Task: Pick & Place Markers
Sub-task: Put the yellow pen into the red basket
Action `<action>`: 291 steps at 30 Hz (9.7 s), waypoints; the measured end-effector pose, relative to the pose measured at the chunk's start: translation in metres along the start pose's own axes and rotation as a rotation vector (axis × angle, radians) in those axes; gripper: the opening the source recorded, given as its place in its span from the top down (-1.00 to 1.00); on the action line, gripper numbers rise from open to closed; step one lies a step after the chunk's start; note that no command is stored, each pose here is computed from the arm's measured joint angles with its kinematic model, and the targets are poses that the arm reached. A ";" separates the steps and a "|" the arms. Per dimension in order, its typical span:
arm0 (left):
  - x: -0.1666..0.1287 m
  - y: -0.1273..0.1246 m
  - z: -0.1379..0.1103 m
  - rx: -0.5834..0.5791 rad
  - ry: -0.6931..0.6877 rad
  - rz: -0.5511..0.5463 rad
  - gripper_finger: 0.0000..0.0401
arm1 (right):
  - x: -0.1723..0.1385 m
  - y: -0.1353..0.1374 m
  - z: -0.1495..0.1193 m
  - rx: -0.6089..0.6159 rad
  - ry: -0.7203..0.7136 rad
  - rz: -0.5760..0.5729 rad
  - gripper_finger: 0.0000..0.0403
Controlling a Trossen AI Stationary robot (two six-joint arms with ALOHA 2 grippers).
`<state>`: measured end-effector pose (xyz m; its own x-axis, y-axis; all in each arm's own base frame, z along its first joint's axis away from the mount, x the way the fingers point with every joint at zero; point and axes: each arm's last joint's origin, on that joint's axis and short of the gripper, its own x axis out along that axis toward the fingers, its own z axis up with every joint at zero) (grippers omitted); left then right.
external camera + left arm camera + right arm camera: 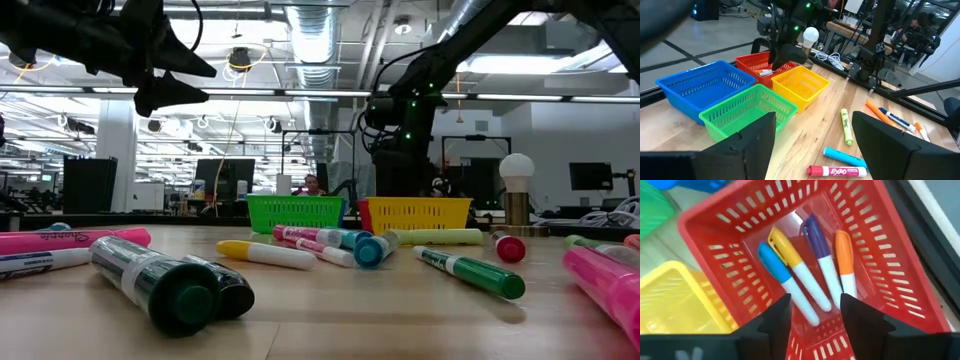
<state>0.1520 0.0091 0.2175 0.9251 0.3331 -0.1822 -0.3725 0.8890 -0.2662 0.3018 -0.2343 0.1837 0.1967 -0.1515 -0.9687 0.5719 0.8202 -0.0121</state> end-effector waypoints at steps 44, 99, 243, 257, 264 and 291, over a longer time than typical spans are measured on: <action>0.015 -0.018 0.002 -0.201 0.094 -0.268 -0.30 | -0.171 0.071 -0.221 0.063 -1.049 0.395 0.16; 0.105 -0.223 -0.029 -0.042 0.905 -0.458 -0.30 | -0.154 0.054 -0.284 0.144 -1.271 0.595 0.15; 0.156 -0.166 -0.124 0.667 0.910 -0.517 0.45 | -0.153 0.054 -0.284 0.149 -1.260 0.593 0.15; 0.138 -0.164 -0.092 0.478 0.967 -0.390 0.76 | -0.153 0.054 -0.284 0.149 -1.260 0.592 0.15; 0.125 -0.168 -0.059 0.329 0.916 -0.358 0.72 | -0.153 0.054 -0.284 0.149 -1.263 0.594 0.15; 0.155 -0.132 0.081 -0.066 0.078 -0.379 0.71 | -0.155 0.081 -0.249 0.096 -1.215 0.825 0.15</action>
<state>0.3508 -0.0314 0.3013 0.9907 -0.0415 -0.1297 -0.0122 0.9214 -0.3885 0.1195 -0.0067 0.2711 0.9919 -0.0691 0.1067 0.0078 0.8710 0.4912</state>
